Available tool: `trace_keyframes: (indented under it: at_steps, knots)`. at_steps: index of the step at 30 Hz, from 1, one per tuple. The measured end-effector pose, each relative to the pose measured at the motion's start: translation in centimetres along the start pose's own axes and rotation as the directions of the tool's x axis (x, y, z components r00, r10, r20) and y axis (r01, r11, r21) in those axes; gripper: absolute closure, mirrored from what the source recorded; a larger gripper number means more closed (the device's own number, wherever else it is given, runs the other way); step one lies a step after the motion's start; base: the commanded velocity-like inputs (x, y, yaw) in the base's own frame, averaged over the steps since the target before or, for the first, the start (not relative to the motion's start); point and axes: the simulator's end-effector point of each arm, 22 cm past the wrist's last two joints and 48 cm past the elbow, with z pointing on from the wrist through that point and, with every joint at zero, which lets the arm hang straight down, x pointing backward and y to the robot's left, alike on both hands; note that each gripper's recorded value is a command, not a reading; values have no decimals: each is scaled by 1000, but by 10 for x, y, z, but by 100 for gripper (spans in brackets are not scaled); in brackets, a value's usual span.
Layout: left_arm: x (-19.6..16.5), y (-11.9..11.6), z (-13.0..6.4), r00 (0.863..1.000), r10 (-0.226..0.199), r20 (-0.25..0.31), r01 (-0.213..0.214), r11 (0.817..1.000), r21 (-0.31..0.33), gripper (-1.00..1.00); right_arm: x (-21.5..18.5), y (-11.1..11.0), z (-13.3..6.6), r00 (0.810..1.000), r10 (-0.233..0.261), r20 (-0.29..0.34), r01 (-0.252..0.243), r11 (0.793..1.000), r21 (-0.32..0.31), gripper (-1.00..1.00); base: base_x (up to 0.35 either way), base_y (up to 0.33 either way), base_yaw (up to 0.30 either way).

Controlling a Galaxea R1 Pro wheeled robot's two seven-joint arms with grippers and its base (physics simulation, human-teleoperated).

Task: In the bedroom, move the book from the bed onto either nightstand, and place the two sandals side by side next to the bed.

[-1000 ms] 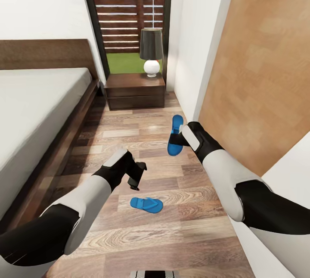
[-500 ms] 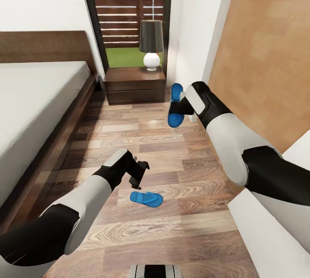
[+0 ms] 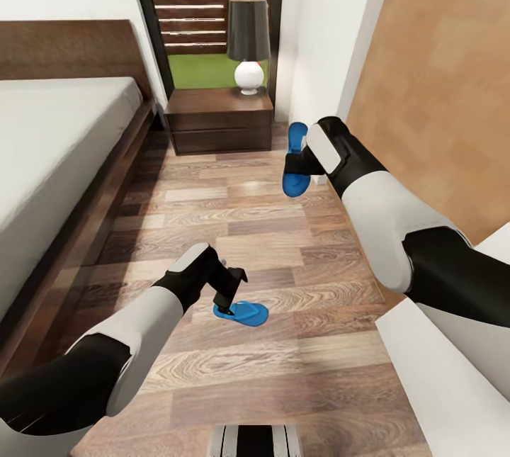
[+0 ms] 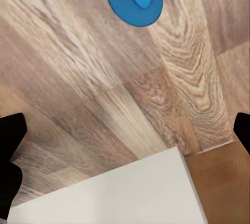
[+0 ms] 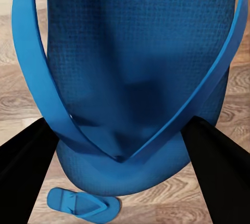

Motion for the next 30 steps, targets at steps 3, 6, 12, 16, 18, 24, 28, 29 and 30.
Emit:
trace_keyframes:
  at_steps: [3,6,12,16,18,24,28,29,30]
  knots:
    - [0,1,0,1000,-4,-1,4,1000,-6,-100,0,0,0,1000,-1,0,1,1000,0,100,0,0,0]
    - [0,3,0,1000,-5,-1,5,1000,-15,-100,0,1,0,1000,-2,1,2,1000,1,100,0,0,0]
    - [0,6,0,1000,-5,-1,5,1000,-30,-100,0,0,0,1000,-2,2,2,1000,2,100,0,0,0]
    - [0,8,1,1000,-8,-2,8,999,-34,-100,0,0,0,1000,-2,2,2,1000,4,100,0,-9,0]
    - [0,10,2,1000,-11,-3,11,999,-40,-100,0,1,1,1000,-2,1,2,1000,3,100,0,-76,0]
    - [-2,19,6,1000,-21,-4,20,998,-63,-100,0,1,0,1000,-2,1,2,1000,3,100,91,-240,0]
    - [-2,24,8,1000,-29,-4,28,996,-81,-100,1,0,1,1000,-4,-1,4,1000,5,100,31,-69,0]
    - [-2,24,8,1000,-29,-4,29,996,-83,-100,1,1,1,1000,-3,-1,3,1000,5,100,15,-33,0]
    - [-2,25,8,1000,-31,-4,30,996,-86,-100,1,1,1,1000,-3,-1,3,1000,5,100,10,-21,0]
